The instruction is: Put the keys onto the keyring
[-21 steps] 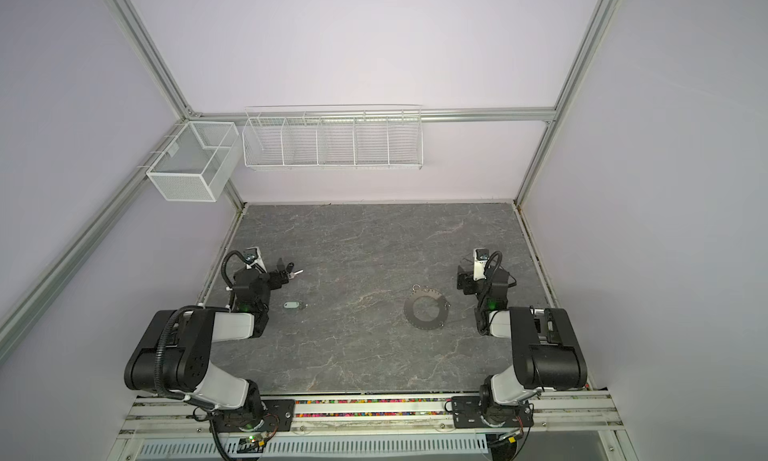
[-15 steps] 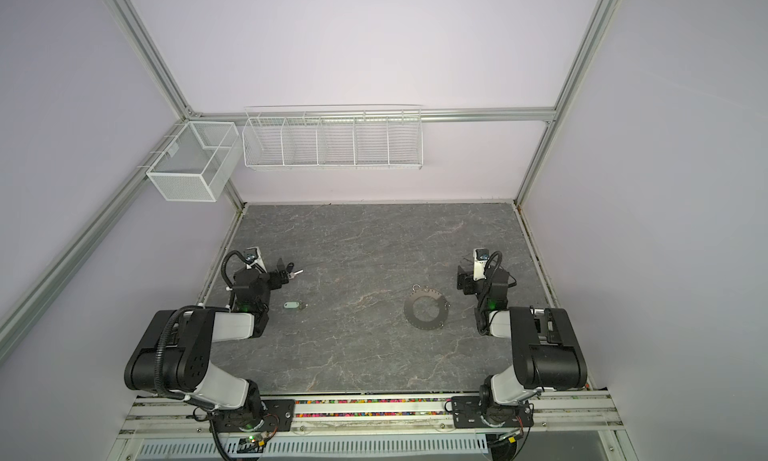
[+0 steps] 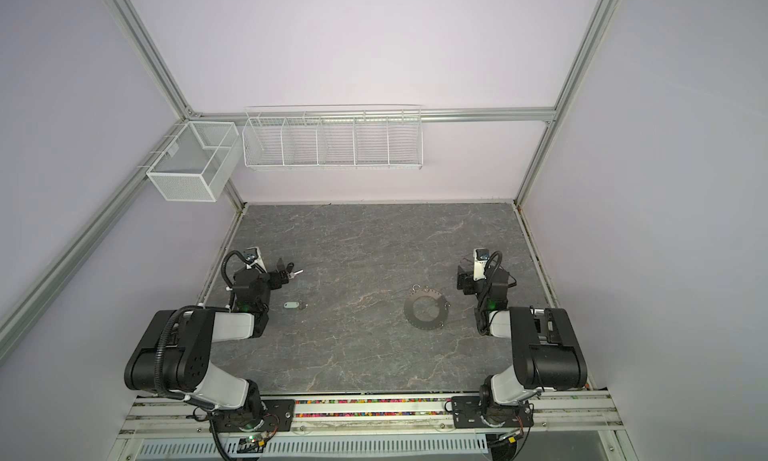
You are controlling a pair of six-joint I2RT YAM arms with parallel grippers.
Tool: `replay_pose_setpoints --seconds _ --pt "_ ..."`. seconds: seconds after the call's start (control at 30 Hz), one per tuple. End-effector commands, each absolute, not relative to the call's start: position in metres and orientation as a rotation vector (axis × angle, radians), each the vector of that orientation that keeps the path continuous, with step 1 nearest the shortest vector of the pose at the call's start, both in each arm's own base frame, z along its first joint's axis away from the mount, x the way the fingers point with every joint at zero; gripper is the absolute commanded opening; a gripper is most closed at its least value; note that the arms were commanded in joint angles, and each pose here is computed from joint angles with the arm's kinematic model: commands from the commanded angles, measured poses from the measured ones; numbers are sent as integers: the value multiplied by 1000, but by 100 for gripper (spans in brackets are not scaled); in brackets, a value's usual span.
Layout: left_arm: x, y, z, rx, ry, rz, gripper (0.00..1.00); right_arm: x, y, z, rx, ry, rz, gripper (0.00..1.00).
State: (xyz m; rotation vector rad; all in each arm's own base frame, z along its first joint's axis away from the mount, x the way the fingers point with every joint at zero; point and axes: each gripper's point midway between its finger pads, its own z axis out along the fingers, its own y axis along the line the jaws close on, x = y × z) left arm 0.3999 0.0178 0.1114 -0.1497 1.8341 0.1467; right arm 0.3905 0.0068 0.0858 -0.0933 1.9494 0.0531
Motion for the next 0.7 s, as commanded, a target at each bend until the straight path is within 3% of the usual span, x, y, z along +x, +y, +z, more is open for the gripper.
replay_pose_setpoints --seconds 0.0,0.37,0.67 --pt "403 20 116 -178 1812 137 99 395 5 93 -78 1928 55 88" --pt "400 24 121 -205 1784 176 100 394 3 96 -64 1922 33 88" --pt "390 -25 187 -31 1781 230 99 389 38 165 -159 2060 138 92"
